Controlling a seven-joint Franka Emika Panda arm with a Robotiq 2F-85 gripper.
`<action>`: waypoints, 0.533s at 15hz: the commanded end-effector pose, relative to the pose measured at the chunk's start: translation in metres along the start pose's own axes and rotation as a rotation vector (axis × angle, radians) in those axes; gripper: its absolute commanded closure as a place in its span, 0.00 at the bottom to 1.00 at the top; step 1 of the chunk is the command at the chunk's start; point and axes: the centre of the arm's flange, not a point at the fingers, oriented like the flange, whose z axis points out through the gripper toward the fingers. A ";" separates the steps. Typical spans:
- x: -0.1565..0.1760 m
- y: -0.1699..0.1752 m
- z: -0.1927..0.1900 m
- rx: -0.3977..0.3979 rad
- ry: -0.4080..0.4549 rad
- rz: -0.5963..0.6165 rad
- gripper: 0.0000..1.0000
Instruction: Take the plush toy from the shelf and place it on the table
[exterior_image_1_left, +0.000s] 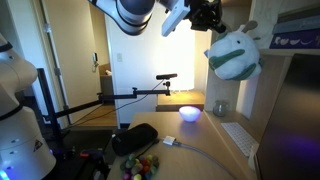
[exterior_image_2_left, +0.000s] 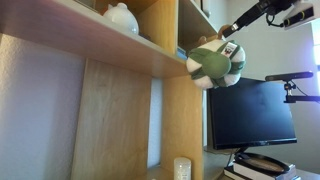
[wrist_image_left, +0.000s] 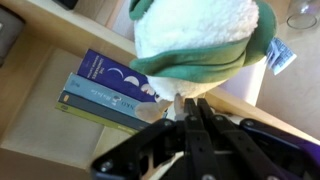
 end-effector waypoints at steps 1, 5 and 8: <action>-0.009 0.019 -0.014 0.043 -0.056 -0.016 0.99; -0.016 0.018 -0.003 0.096 -0.135 -0.014 0.99; -0.016 0.023 0.001 0.121 -0.187 -0.006 0.81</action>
